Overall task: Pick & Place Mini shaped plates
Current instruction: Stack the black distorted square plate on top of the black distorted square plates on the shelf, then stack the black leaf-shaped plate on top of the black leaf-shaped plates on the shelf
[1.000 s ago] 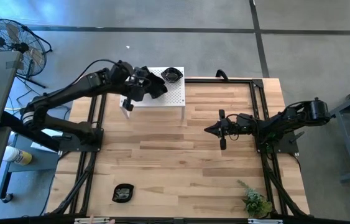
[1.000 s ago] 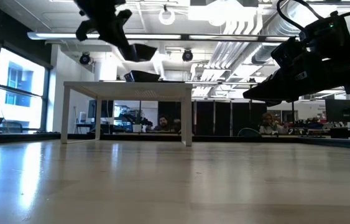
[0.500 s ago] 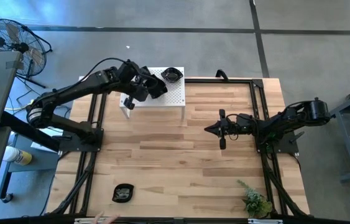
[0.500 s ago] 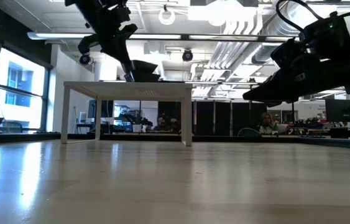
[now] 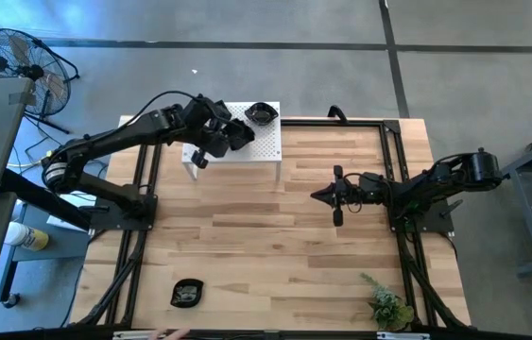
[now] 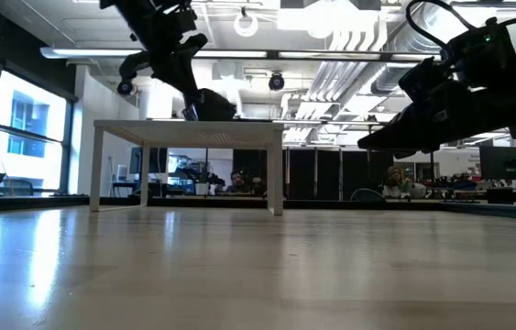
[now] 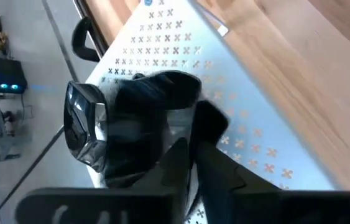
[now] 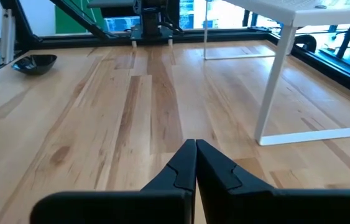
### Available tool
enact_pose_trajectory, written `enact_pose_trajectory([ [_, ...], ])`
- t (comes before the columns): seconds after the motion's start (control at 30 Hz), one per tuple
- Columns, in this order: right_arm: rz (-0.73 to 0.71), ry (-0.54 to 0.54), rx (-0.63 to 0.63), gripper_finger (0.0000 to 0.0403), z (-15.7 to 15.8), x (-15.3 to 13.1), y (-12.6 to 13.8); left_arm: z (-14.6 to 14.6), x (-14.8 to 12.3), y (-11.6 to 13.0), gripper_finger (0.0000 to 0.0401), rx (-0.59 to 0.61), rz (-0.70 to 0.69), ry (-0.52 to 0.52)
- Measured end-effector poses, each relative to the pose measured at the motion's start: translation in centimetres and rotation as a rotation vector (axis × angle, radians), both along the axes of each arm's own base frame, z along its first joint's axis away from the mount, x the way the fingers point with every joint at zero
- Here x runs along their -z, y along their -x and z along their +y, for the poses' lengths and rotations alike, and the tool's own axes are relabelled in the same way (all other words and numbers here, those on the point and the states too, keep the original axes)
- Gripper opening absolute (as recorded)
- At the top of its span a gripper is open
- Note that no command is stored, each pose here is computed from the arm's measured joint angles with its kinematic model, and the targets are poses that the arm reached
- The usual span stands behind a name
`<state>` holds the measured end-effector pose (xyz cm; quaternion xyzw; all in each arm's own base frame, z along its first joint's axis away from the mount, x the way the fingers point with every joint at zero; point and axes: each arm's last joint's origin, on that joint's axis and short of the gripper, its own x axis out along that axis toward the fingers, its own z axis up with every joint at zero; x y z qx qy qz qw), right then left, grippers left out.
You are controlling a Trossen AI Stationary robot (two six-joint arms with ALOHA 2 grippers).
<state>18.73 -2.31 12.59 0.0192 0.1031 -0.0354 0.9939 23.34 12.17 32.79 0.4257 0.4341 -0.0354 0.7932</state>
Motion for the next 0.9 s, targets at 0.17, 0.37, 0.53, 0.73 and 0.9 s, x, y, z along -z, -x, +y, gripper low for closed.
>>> enact_pose_trajectory([
  [0.17, 0.004, 0.001, 0.007, 0.0006, -0.02, 0.03, 0.01, 0.14, -0.22, -0.18, 0.0079, -0.053, -0.051, 0.029],
  [0.37, 0.004, 0.001, 0.008, 0.0002, -0.02, 0.03, 0.01, 0.17, -0.42, -0.22, 0.0133, -0.056, -0.071, 0.023],
  [0.53, 0.004, 0.001, 0.008, 0.0006, -0.02, 0.03, 0.01, 0.17, -0.43, -0.25, 0.0136, -0.087, -0.091, 0.056],
  [0.73, 0.004, 0.001, 0.007, 0.0002, -0.02, 0.04, 0.01, 0.32, -0.58, -0.30, 0.0088, -0.190, -0.136, 0.096],
  [0.9, 0.004, 0.001, 0.010, 0.0004, -0.03, 0.04, 0.01, -0.24, -0.41, -0.34, 0.0019, -0.295, -0.166, 0.213],
])
